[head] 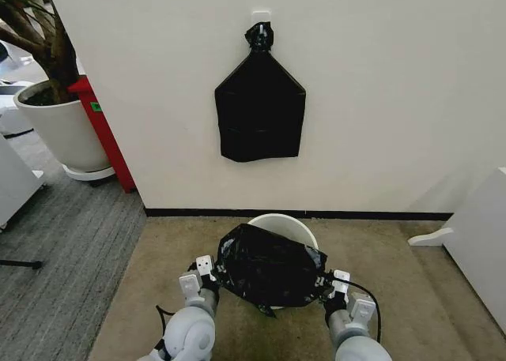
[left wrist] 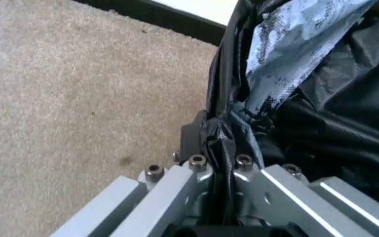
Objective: Place the garbage bag over the trash bin.
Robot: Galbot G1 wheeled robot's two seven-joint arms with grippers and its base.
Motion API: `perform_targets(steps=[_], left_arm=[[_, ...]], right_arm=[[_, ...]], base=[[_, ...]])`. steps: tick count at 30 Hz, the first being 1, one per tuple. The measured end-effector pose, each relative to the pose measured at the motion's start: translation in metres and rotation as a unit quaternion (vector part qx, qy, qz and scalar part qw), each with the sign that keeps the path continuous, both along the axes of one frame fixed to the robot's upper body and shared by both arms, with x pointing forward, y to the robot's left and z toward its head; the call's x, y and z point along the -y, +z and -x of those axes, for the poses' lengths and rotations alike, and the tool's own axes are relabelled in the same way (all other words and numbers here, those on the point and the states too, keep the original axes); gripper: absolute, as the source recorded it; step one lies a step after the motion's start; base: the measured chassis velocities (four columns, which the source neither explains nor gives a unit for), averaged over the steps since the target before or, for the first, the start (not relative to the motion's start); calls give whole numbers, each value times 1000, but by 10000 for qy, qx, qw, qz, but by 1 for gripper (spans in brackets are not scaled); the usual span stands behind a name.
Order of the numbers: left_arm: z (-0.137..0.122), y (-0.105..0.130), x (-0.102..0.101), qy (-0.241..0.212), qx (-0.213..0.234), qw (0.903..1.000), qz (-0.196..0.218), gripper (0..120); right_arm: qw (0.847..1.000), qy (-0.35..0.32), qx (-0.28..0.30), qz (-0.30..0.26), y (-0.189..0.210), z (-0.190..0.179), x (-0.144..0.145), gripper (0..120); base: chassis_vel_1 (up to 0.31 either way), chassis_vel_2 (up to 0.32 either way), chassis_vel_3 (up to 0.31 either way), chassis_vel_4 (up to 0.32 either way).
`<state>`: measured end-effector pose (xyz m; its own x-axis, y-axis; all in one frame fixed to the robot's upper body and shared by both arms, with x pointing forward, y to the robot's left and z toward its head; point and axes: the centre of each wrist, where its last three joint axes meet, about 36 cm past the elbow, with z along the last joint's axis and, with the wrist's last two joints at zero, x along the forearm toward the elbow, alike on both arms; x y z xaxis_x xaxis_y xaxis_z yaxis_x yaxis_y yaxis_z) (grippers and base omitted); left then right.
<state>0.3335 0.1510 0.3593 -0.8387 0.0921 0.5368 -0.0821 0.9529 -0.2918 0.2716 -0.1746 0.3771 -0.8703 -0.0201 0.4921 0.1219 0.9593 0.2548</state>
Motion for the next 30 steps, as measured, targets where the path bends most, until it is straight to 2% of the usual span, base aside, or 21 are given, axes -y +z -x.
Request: perform_targets(steps=[4, 18, 30], left_arm=[[-11, -11, 2, -23, 39, 10000, -85, 0], [-28, -15, -4, -81, -125, 9995, -263, 0], [-30, -24, -4, -248, 151, 9993, -214, 0]], right_arm=[[10000, -61, -27, 11, -7, -6, 0, 0], [9994, -231, -233, 123, -26, -19, 12, 0], [9993, -205, -238, 196, -30, -20, 13, 0]], base=[[0, 0, 0, 0], [0, 0, 0, 0], [0, 0, 0, 0]])
